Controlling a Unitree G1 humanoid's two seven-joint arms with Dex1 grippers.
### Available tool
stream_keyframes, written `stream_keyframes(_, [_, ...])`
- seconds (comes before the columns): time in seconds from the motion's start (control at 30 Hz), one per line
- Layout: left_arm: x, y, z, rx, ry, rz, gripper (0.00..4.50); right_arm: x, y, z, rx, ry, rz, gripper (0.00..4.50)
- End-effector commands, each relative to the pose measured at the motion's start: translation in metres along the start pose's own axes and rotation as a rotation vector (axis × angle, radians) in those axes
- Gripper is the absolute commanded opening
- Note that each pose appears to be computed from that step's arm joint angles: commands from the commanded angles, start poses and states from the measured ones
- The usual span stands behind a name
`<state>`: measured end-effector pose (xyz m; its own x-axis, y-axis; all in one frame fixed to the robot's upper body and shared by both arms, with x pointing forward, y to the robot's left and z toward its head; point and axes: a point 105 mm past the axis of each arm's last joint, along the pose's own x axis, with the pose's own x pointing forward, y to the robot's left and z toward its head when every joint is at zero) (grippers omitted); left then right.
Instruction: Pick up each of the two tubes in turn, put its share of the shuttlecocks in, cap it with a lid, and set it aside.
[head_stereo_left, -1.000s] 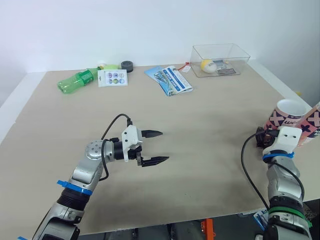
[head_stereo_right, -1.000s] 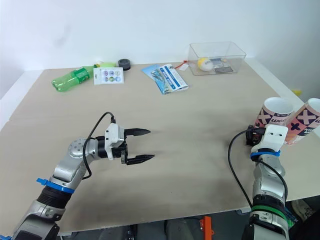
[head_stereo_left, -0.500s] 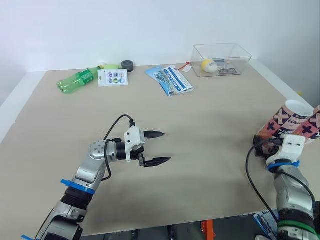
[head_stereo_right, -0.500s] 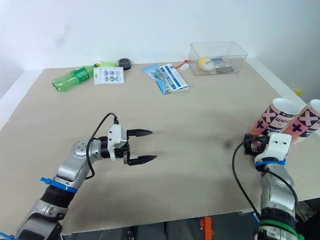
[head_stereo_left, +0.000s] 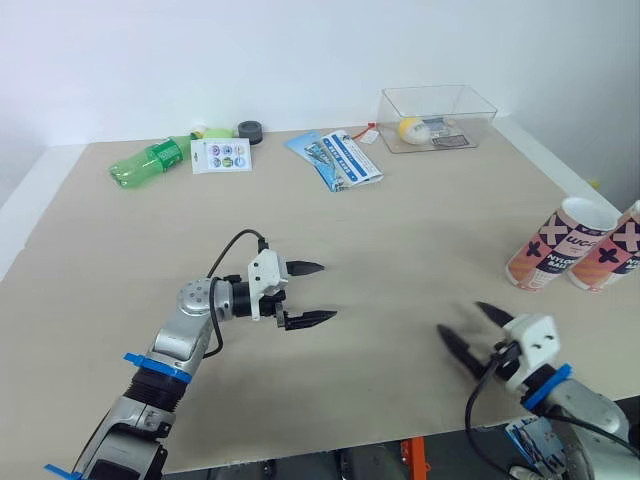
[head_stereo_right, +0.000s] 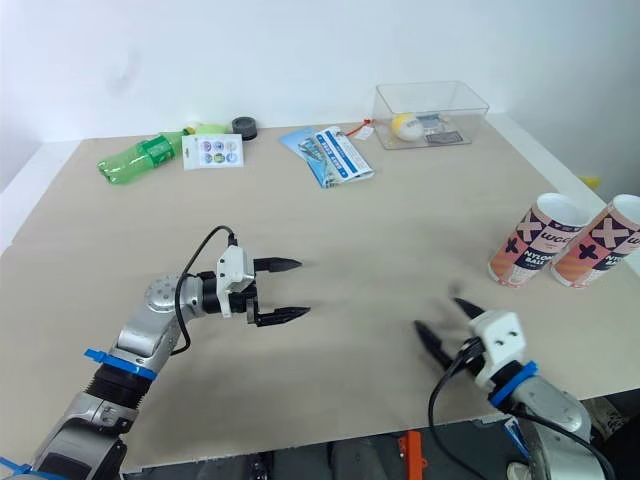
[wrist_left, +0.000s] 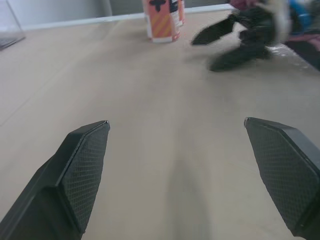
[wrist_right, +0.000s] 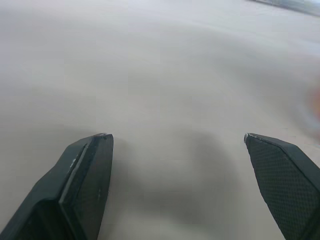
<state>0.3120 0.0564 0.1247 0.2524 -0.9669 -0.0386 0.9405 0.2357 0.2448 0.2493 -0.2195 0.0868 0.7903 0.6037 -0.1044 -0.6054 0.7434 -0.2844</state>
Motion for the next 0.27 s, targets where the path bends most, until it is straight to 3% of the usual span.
stream_keyframes(0.03, [-0.013, 0.014, 0.001, 0.034, 0.022, 0.100, 4.50, 0.025, 0.008, 0.028, -0.045, -0.143, 0.212, 4.49])
stream_keyframes(0.13, [-0.027, 0.020, -0.007, 0.013, 0.058, 0.182, 4.50, 0.053, 0.001, 0.045, -0.009, -0.216, 0.328, 4.49])
stream_keyframes(0.27, [-0.045, 0.022, -0.011, 0.020, 0.081, 0.247, 4.50, 0.070, -0.004, 0.045, -0.031, -0.195, 0.453, 4.49])
